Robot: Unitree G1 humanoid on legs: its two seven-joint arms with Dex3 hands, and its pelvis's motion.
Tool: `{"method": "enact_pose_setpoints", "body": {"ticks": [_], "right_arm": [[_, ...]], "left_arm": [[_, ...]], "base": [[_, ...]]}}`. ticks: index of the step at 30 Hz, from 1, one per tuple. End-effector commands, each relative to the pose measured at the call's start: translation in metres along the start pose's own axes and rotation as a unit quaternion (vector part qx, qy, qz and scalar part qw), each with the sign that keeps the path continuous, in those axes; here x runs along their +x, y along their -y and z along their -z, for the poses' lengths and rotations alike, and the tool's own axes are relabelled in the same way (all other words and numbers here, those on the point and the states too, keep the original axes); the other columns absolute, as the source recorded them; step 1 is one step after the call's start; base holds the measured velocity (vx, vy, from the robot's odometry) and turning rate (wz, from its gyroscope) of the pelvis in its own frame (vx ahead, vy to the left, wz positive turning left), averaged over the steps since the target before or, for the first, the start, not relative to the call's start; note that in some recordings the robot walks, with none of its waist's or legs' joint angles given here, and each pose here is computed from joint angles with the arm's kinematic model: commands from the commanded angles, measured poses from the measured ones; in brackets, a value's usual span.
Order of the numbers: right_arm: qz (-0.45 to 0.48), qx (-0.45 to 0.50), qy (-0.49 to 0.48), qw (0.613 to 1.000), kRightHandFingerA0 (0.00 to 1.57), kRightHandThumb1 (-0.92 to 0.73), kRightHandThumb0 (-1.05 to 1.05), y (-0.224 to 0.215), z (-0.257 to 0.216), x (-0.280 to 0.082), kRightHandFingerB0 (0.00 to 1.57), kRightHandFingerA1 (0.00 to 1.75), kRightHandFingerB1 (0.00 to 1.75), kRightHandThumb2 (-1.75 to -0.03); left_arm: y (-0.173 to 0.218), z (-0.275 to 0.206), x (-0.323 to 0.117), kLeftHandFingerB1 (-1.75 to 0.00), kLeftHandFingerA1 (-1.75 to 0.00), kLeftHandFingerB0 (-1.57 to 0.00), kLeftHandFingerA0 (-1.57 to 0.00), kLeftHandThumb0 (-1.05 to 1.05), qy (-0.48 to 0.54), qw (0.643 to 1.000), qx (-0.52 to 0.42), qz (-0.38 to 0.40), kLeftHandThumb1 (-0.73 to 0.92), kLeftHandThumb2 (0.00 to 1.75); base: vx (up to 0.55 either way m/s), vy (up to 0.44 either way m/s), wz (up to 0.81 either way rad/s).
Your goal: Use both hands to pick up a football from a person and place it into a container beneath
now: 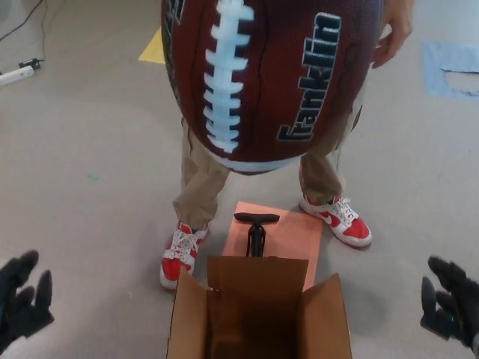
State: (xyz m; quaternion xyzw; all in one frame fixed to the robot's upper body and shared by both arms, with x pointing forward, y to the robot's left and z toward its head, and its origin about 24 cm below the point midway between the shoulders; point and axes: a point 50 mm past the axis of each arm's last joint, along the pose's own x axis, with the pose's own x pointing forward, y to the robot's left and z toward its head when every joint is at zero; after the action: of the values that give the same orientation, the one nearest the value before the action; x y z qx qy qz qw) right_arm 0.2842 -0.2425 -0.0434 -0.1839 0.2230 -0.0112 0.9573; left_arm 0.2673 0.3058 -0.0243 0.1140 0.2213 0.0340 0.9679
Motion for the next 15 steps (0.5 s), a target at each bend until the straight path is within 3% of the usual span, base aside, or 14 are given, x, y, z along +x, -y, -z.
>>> {"method": "enact_pose_setpoints", "body": {"ticks": [1,4,7,8,13,14,15], "right_arm": [[0.034,0.037,0.102,0.994,0.07,-0.79,-0.86,0.013,-0.016,-0.004,0.06,0.25,0.18,-1.12],[0.055,0.066,0.163,0.983,0.08,-0.80,-0.87,0.015,-0.031,-0.008,0.07,0.36,0.18,-1.13],[0.059,0.105,0.204,0.972,0.08,-0.82,-0.86,0.018,-0.040,-0.013,0.07,0.28,0.15,-1.14],[0.058,0.125,0.223,0.965,0.10,-0.78,-0.86,0.019,-0.045,-0.016,0.00,0.22,0.16,-1.17],[0.050,0.169,0.335,0.926,0.04,-0.85,-0.92,0.025,-0.077,-0.046,0.04,0.15,0.09,-1.16],[0.052,0.164,0.357,0.918,0.05,-0.86,-0.90,0.027,-0.084,-0.054,0.05,0.15,0.11,-1.16],[0.053,0.163,0.369,0.914,0.05,-0.86,-0.90,0.028,-0.088,-0.058,0.05,0.15,0.11,-1.16]], "left_arm": [[-0.007,-0.015,-0.004,-0.08,-0.12,0.00,0.00,-0.88,0.082,0.996,-0.037,0.021,0.82,1.12],[-0.001,-0.027,-0.004,-0.08,-0.13,0.00,0.00,-0.87,0.124,0.991,-0.047,0.033,0.78,1.10],[0.004,-0.036,-0.007,-0.05,-0.10,0.00,0.00,-0.89,0.157,0.985,-0.059,0.045,0.79,1.08],[0.006,-0.042,-0.009,-0.06,-0.04,0.00,0.00,-0.95,0.175,0.981,-0.065,0.048,0.76,1.10],[0.011,-0.081,-0.030,-0.07,-0.11,0.00,0.00,-0.90,0.268,0.959,-0.060,0.065,0.77,1.11],[0.013,-0.090,-0.035,-0.01,-0.01,0.00,0.00,-0.85,0.286,0.954,-0.055,0.066,0.69,0.92],[0.015,-0.094,-0.037,-0.01,-0.01,0.00,0.00,-0.85,0.294,0.951,-0.059,0.069,0.69,0.92]], "base": [[0.00,0.000,0.00],[0.00,0.000,0.00],[0.00,0.000,0.00],[0.00,0.000,0.00],[0.00,0.000,0.00],[0.00,0.000,0.00],[0.00,0.000,0.00]]}}
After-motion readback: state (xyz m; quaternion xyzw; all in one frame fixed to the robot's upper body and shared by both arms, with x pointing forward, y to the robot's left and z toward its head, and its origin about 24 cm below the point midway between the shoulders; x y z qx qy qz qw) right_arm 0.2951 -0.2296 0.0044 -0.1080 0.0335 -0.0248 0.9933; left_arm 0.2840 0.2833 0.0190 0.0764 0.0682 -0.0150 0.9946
